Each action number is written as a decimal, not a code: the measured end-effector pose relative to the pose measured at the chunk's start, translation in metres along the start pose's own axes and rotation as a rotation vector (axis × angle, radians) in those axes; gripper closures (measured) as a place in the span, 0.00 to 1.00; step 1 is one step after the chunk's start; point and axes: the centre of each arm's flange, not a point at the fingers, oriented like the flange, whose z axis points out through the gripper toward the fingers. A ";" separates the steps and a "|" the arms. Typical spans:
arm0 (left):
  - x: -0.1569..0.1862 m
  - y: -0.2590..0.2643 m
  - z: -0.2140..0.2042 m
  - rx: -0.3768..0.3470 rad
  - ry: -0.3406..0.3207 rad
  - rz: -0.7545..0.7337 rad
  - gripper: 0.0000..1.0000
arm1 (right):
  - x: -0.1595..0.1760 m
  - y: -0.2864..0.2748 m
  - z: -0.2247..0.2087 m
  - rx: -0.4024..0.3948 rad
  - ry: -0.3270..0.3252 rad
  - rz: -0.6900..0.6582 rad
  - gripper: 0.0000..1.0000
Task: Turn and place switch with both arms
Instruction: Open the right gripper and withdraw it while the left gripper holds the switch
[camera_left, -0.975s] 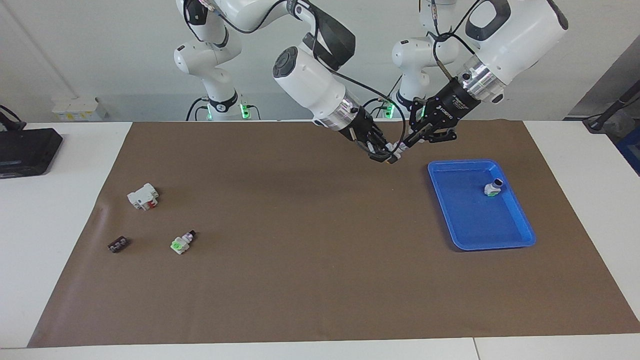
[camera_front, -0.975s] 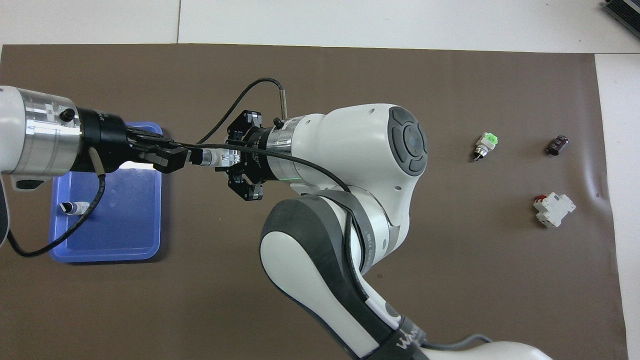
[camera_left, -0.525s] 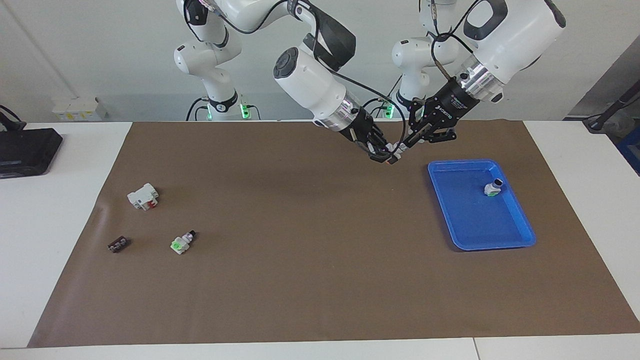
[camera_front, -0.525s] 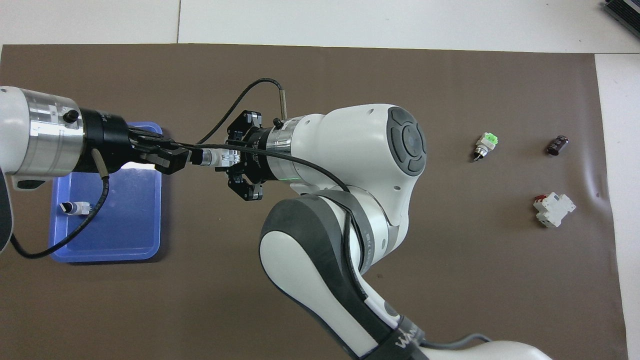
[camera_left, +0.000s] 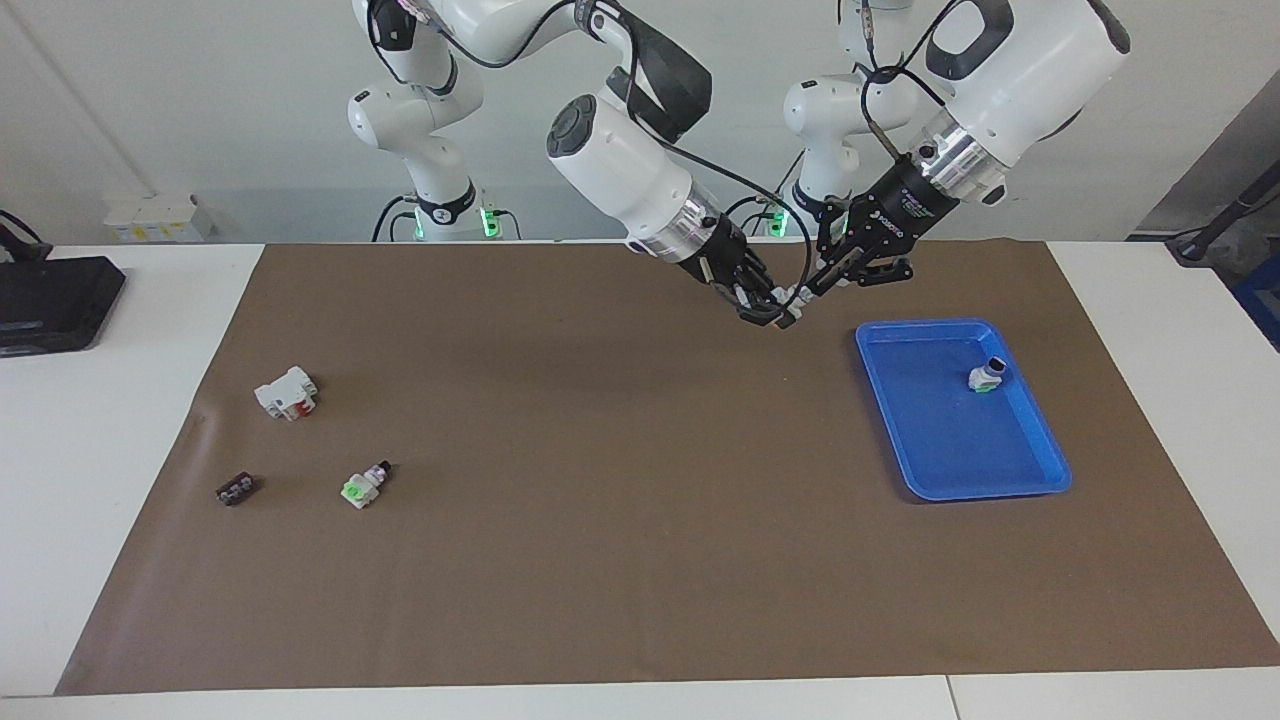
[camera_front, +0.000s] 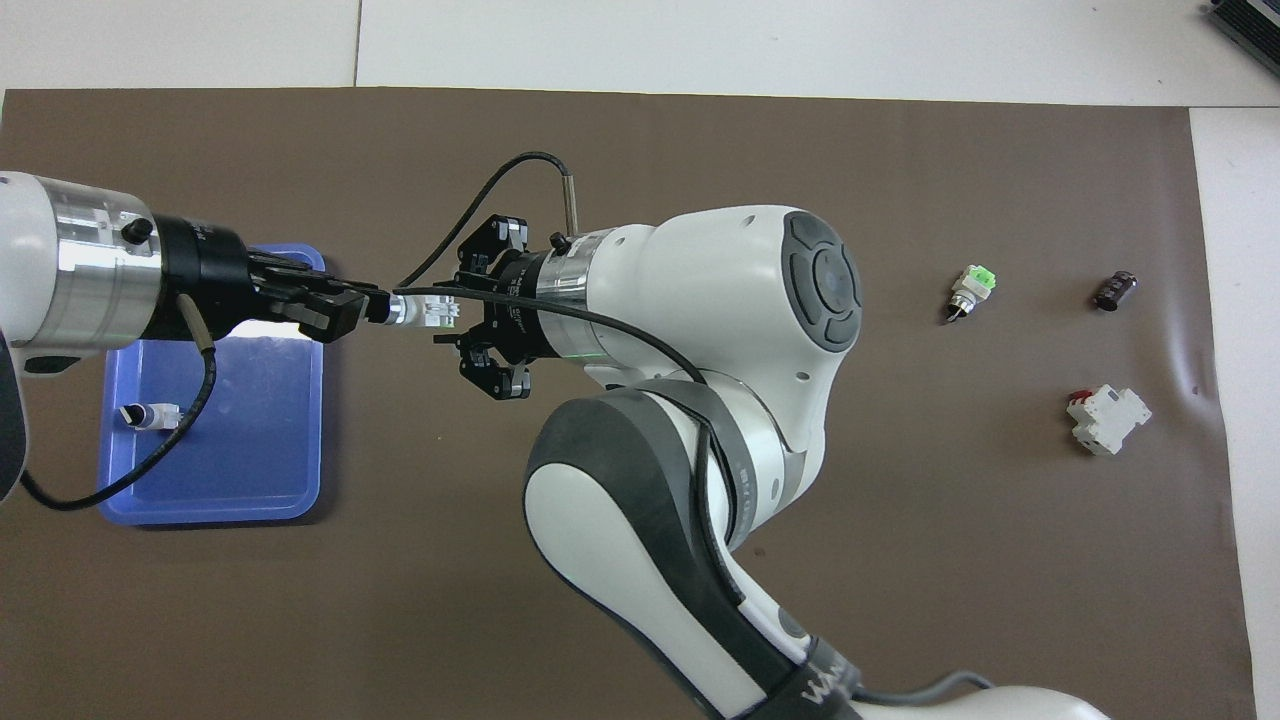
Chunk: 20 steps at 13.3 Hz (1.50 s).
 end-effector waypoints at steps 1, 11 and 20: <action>0.004 0.014 0.001 -0.017 0.001 -0.012 0.89 | -0.003 -0.001 -0.010 0.008 0.012 -0.019 0.41; 0.026 0.057 0.014 -0.140 0.059 0.231 0.89 | 0.056 -0.027 -0.079 -0.019 0.247 -0.303 0.00; 0.074 0.150 0.008 -0.290 0.177 0.843 0.89 | 0.226 -0.069 -0.222 -0.272 0.513 -0.795 0.00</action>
